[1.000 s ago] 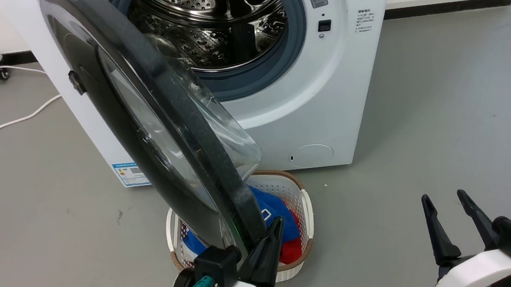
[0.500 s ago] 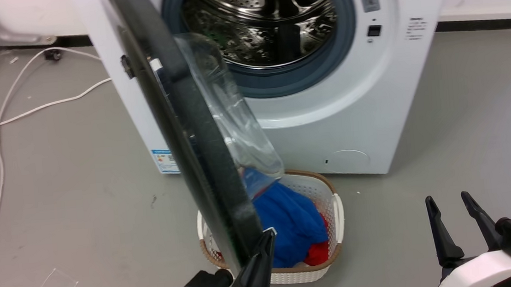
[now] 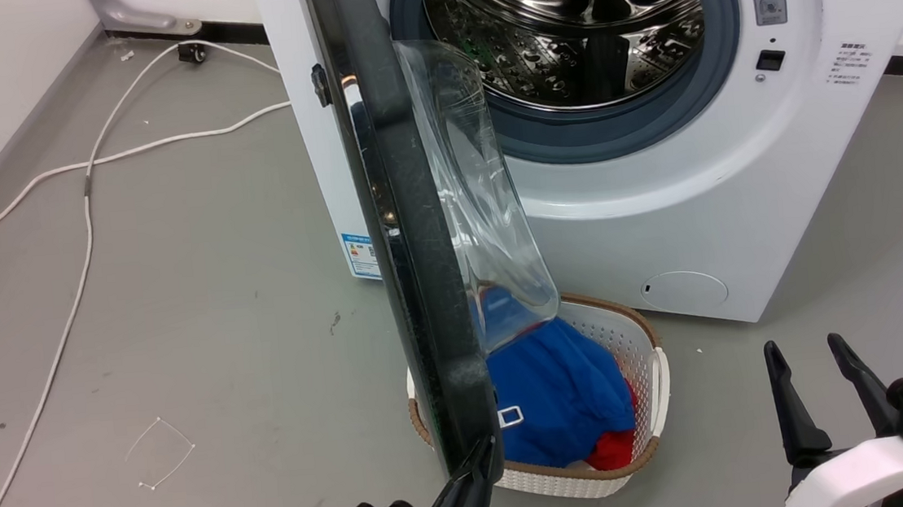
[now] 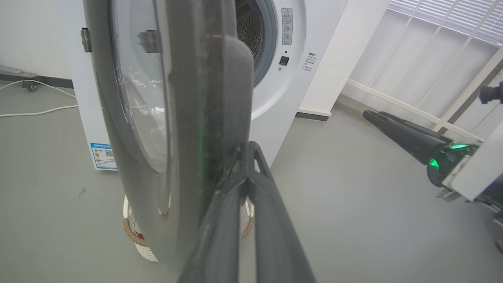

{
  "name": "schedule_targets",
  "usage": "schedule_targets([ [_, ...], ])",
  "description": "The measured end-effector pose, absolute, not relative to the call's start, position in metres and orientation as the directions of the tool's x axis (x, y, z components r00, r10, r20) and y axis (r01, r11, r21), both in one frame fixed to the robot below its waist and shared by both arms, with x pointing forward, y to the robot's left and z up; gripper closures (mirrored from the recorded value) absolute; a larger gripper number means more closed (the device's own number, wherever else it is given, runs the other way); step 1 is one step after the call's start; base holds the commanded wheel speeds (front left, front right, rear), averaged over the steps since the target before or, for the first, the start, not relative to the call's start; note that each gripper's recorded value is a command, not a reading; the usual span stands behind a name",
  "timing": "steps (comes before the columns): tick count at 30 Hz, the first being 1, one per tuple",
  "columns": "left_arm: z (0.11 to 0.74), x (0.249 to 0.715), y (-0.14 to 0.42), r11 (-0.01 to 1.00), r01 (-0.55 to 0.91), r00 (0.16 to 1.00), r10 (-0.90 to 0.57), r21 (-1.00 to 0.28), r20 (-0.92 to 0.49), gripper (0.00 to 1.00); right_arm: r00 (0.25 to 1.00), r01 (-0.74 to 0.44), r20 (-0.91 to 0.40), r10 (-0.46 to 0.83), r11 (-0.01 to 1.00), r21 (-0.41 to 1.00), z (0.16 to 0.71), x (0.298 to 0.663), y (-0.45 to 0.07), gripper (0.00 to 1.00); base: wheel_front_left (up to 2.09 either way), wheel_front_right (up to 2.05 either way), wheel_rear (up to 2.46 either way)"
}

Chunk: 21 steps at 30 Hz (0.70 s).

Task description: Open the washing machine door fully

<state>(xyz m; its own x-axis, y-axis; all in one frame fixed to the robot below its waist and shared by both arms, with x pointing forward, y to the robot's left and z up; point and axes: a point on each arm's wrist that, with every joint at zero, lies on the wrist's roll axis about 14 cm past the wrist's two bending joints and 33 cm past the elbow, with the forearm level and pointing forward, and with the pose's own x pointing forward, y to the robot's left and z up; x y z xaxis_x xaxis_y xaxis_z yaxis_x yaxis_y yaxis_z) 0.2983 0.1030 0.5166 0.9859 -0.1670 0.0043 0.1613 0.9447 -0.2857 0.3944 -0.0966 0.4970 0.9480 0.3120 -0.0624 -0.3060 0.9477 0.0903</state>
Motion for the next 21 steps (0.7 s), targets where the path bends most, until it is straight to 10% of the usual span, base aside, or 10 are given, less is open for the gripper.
schedule_targets([
  [21, 0.515, 0.316, 0.084, 0.933, 0.272, 0.961, -0.274, -0.234, 0.024, 1.00, 0.967, -0.240, -0.067, 0.247, 0.965, 0.105, 0.497, 0.388, -0.120, 0.00, 0.00, 0.00, 0.00],
])
